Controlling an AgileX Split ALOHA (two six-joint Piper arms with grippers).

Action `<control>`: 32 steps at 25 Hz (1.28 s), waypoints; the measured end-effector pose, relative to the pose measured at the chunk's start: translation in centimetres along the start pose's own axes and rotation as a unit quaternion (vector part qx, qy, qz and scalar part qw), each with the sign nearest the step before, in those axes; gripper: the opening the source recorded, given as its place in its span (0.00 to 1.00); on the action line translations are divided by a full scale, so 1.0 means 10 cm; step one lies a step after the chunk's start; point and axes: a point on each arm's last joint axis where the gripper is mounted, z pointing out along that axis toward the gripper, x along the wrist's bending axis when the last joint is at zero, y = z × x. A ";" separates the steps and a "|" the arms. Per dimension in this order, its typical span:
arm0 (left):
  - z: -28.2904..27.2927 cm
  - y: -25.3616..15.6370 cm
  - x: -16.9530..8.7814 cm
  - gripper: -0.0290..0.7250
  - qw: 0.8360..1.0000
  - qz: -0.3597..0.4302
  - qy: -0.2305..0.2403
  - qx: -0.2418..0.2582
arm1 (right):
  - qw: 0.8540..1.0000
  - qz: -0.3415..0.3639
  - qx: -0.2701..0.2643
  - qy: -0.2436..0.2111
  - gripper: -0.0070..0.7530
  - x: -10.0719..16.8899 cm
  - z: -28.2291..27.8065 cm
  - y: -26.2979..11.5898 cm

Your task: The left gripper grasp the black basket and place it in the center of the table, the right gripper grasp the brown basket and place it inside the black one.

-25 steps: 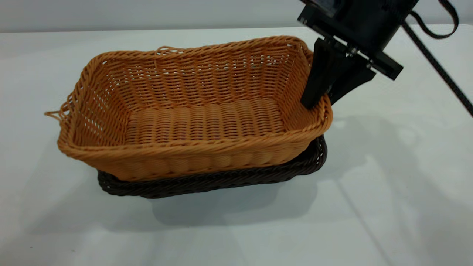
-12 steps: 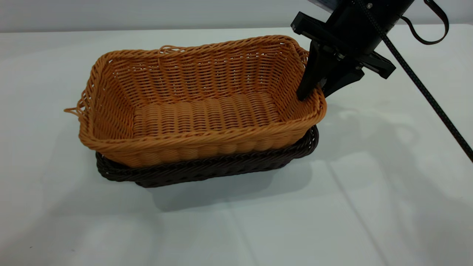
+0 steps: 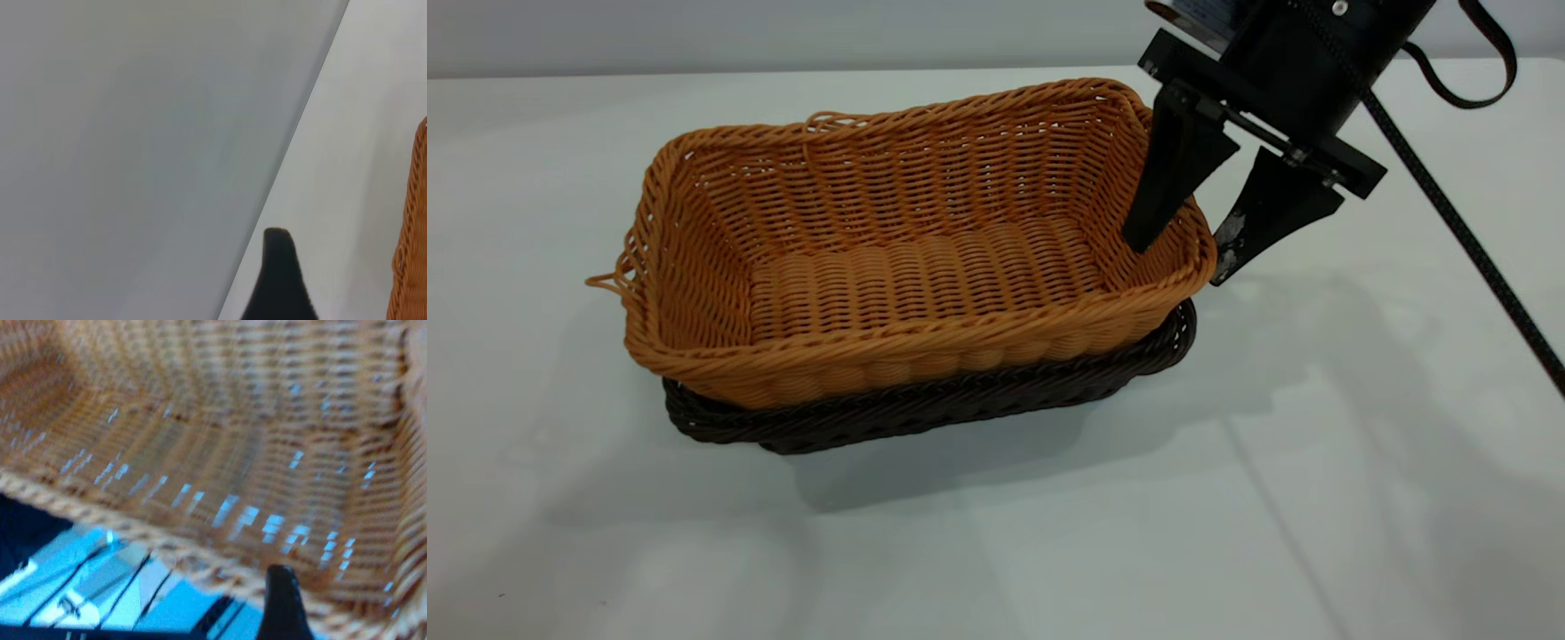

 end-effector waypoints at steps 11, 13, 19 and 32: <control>-0.71 -0.02 -0.09 0.69 0.999 -0.040 0.013 -0.017 | 0.987 -0.076 -0.144 -0.010 0.63 0.68 -1.14 0.15; -0.93 -0.06 -0.14 0.69 0.999 -0.049 0.012 -0.016 | 0.980 -0.100 -0.174 -0.011 0.63 0.90 -1.40 0.00; -1.53 -0.28 -0.33 0.69 0.992 -0.124 0.026 0.029 | 0.938 -0.190 -0.285 -0.047 0.63 1.59 -2.27 -0.88; -1.64 -0.78 -0.58 0.69 0.938 -0.302 0.100 0.134 | 0.881 -0.194 -0.395 -0.174 0.63 1.69 -2.59 -2.69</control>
